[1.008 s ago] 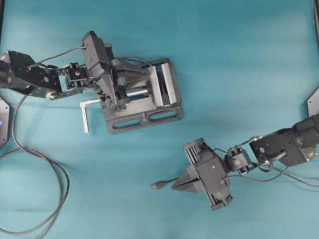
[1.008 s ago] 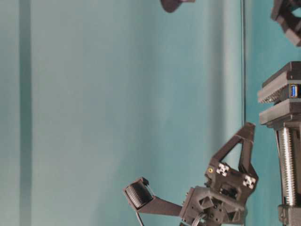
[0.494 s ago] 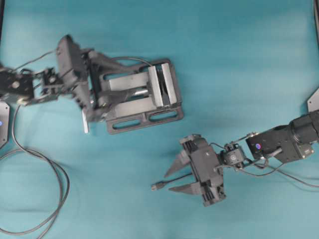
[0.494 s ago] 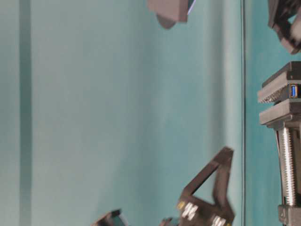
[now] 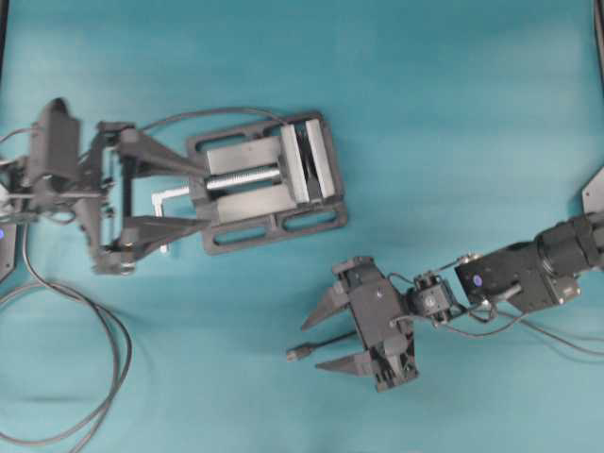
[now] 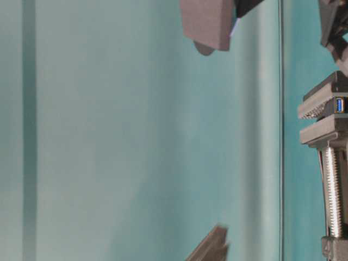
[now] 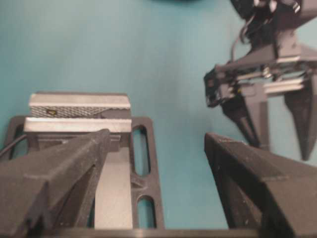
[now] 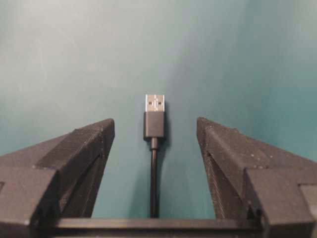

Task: Insert the USB cable into the fixed female connector.

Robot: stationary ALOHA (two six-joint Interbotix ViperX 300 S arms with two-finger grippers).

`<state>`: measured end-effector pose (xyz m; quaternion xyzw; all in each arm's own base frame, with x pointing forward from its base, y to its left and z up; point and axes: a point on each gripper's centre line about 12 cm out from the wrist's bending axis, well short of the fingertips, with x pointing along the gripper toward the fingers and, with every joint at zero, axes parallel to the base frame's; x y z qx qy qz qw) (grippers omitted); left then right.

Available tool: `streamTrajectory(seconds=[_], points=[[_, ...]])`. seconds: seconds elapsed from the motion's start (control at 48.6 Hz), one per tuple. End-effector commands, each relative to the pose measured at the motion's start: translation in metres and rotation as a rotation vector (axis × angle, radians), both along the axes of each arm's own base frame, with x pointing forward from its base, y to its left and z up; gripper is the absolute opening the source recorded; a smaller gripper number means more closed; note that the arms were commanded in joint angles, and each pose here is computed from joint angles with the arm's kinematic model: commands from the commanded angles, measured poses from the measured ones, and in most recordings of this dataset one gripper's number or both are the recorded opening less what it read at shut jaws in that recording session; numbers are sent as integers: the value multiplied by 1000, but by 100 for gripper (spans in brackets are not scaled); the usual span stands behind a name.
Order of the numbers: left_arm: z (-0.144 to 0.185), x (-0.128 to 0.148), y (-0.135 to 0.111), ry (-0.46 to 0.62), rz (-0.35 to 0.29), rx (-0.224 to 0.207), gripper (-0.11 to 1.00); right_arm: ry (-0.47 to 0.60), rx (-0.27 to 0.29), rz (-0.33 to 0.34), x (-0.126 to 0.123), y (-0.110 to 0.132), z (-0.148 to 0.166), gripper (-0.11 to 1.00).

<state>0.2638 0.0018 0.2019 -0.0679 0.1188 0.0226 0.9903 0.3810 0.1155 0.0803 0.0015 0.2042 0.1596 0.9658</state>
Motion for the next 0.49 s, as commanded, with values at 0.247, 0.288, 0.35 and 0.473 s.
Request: streamTrajectory(seconds=[0.247,0.288,0.35,0.473], points=[[12,-80,-4,-49,-27,-26,93,-33,13,-6,16,4,4,69],[14,-86,-4,-36,-33,-28,93,-33,13,-6,17,4,3,69],[15,-95,-5,-1,-41,-32,93,-34,14,-6,19,5,2,69],[7,-106,-7,84,-52,-38,93,-25,12,-6,21,5,-4,68]])
